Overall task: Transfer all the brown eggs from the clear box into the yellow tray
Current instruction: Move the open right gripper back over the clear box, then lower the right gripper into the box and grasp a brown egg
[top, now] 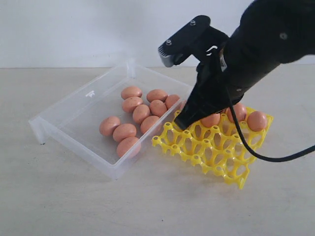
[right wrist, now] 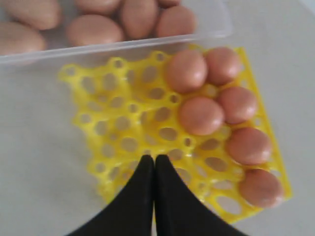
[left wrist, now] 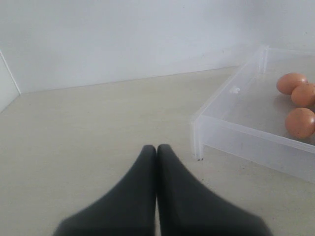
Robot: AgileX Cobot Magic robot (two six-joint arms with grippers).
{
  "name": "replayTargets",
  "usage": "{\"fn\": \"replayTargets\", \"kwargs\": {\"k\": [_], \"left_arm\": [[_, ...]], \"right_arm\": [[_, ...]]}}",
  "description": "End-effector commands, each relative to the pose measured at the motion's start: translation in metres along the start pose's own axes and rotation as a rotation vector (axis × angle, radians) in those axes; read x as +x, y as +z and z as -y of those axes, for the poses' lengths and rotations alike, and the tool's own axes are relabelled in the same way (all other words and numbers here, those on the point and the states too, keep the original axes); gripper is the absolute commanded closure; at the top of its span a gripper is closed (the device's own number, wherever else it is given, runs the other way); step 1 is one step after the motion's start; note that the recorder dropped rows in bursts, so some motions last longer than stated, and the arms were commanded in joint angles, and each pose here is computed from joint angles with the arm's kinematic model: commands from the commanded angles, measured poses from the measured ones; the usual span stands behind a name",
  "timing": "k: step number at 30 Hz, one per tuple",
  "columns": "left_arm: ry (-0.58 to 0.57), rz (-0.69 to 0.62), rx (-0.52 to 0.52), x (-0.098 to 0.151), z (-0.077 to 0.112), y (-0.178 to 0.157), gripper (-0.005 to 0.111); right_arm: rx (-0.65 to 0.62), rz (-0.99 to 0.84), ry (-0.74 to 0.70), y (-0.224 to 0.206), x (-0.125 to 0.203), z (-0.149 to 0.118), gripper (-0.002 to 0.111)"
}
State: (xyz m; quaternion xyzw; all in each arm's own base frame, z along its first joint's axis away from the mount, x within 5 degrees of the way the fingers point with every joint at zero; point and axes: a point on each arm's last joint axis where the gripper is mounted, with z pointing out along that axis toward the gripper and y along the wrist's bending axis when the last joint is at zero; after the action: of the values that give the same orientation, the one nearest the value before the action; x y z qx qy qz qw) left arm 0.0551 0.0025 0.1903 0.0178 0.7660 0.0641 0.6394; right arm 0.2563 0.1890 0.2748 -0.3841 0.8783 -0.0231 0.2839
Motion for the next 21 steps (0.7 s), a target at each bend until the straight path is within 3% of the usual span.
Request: {"fn": "replayTargets", "kwargs": {"k": [1, 3, 9, 15, 17, 19, 21], "left_arm": [[-0.013, 0.006, 0.0, 0.0, 0.0, 0.0, 0.111], [-0.013, 0.006, 0.0, 0.0, 0.0, 0.0, 0.111], [-0.013, 0.008, -0.001, 0.0, 0.0, 0.0, 0.111], [-0.013, 0.008, -0.003, 0.0, 0.0, 0.0, 0.111], [-0.013, 0.008, -0.003, 0.0, 0.0, 0.0, 0.111], [-0.013, 0.008, -0.003, 0.0, 0.0, 0.0, 0.111], [-0.013, 0.006, -0.002, 0.0, 0.0, 0.0, 0.111]], "right_arm": [[-0.252, 0.003, -0.076, -0.01, -0.019, -0.019, 0.108], [-0.302, -0.03, -0.086, -0.008, -0.029, -0.022, 0.108], [-0.404, -0.191, -0.32, 0.03, -0.072, -0.024, 0.108], [-0.375, -0.011, -0.631, 0.078, -0.103, -0.028, 0.108], [-0.376, 0.024, -0.804, 0.097, -0.102, -0.032, 0.108], [-0.389, 0.035, -0.947, 0.121, -0.098, -0.038, 0.094], [-0.343, 0.08, -0.968, 0.15, -0.098, -0.042, 0.067]]}}
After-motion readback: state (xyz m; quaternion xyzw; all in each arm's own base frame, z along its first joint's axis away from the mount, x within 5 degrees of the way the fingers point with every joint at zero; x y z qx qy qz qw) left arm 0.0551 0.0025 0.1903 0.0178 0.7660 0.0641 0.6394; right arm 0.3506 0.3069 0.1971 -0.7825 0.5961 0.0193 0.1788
